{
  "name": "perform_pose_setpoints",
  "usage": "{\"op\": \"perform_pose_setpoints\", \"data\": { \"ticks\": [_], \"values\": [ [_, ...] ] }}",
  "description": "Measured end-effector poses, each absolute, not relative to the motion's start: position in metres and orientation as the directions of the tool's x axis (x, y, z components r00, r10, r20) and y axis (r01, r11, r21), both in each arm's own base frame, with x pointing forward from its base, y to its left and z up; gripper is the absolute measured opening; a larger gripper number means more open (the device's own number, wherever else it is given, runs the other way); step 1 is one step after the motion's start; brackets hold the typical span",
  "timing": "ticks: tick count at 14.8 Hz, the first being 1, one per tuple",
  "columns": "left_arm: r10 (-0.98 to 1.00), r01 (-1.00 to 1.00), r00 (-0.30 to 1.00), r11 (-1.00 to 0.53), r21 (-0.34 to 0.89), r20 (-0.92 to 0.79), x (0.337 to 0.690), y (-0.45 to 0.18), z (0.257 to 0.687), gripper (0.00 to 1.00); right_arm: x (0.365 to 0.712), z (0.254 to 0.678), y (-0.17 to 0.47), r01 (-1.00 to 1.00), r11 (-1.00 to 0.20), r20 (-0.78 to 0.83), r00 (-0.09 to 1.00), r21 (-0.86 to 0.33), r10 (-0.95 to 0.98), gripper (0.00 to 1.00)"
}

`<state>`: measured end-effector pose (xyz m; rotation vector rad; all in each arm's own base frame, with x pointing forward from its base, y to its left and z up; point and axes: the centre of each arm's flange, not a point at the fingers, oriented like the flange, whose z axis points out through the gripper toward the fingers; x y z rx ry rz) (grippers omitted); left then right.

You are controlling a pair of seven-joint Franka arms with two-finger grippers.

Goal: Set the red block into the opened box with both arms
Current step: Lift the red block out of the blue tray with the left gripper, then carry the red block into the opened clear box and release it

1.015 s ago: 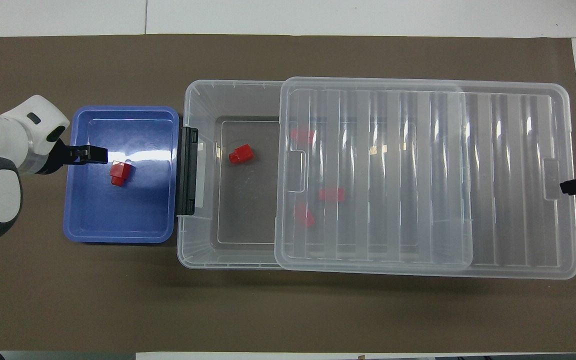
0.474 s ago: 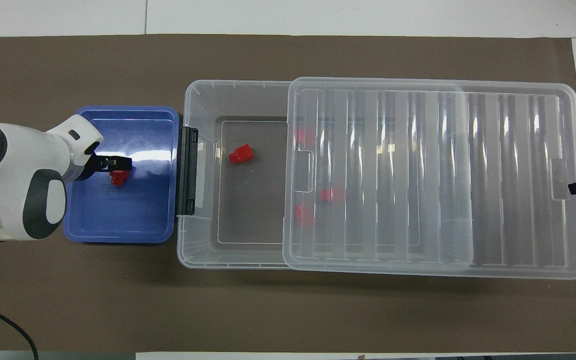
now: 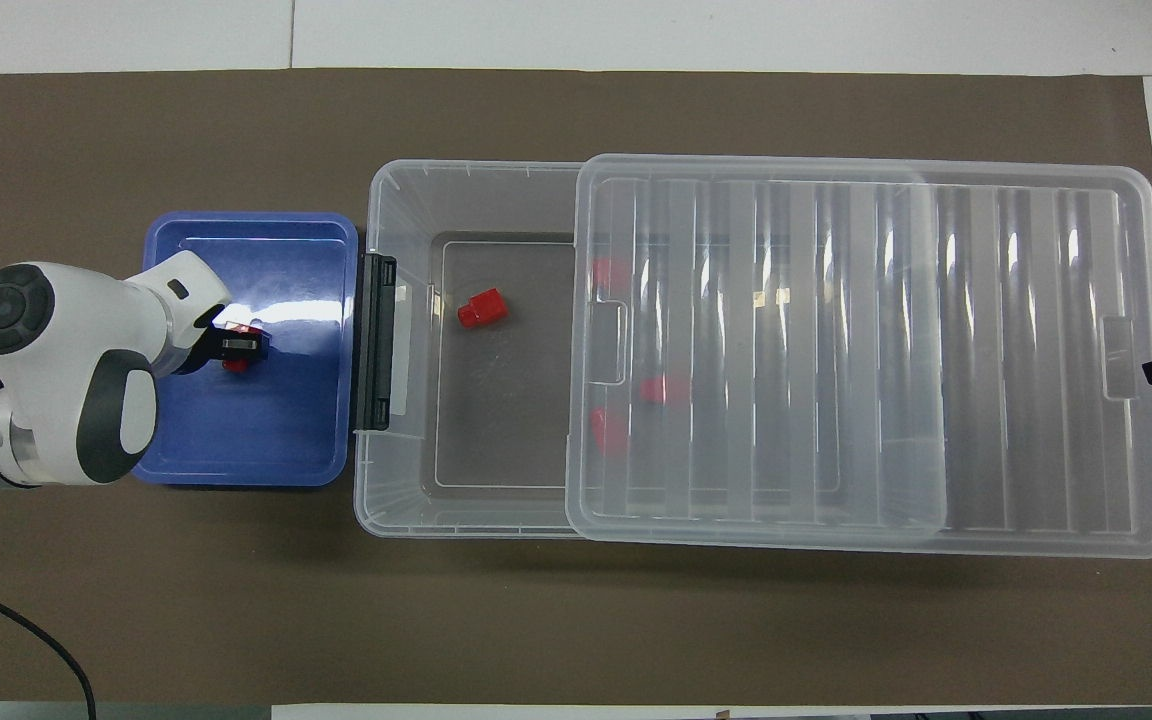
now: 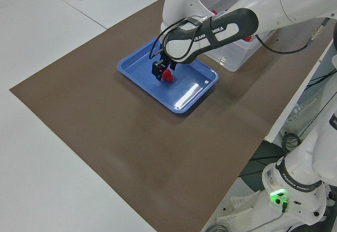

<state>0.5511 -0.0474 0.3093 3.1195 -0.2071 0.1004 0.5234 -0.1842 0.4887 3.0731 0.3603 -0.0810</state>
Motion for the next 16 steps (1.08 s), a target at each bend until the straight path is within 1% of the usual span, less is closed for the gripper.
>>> {"op": "perform_pose_setpoints", "data": {
  "ticks": [1, 3, 4, 6, 8, 11, 13, 16],
  "values": [
    [-0.130, -0.131, 0.989, -0.991, 0.009, 0.066, 0.551, -0.047, 0.310, 0.35, 0.528, 0.497, -0.179, 0.236, -0.971, -0.064, 0.970, 0.037, 0.234, 1.00],
    [-0.128, -0.129, 0.988, -0.992, 0.007, 0.081, 0.552, -0.047, 0.320, 0.34, 0.541, 0.518, -0.157, 0.229, -0.973, -0.071, 0.971, 0.038, 0.226, 1.00],
    [-0.126, -0.127, 0.988, -0.992, 0.005, 0.090, 0.553, -0.047, 0.332, 0.34, 0.548, 0.528, -0.140, 0.222, -0.974, -0.072, 0.973, 0.039, 0.219, 1.00],
    [-0.113, -0.113, 0.990, -0.994, 0.001, 0.087, 0.553, -0.049, 0.370, 0.34, 0.558, 0.550, -0.095, 0.198, -0.979, -0.078, 0.978, 0.041, 0.195, 1.00],
    [-0.090, -0.090, 0.993, -0.996, -0.001, 0.076, 0.552, -0.060, 0.413, 0.34, 0.560, 0.565, -0.059, 0.166, -0.985, -0.086, 0.983, 0.038, 0.162, 1.00],
    [-0.054, -0.054, 0.996, -0.999, 0.003, 0.066, 0.554, -0.098, 0.471, 0.34, 0.557, 0.571, -0.030, 0.110, -0.994, -0.114, 0.988, 0.017, 0.107, 1.00],
    [-0.018, -0.019, 0.997, -1.000, 0.014, 0.081, 0.554, -0.131, 0.501, 0.34, 0.556, 0.576, -0.012, 0.089, -0.996, -0.125, 0.989, 0.019, 0.086, 1.00],
    [0.032, 0.029, 0.995, -0.999, 0.034, 0.095, 0.540, -0.194, 0.512, 0.34, 0.554, 0.580, 0.012, 0.060, -0.998, -0.140, 0.989, 0.025, 0.056, 1.00]
  ]
}}
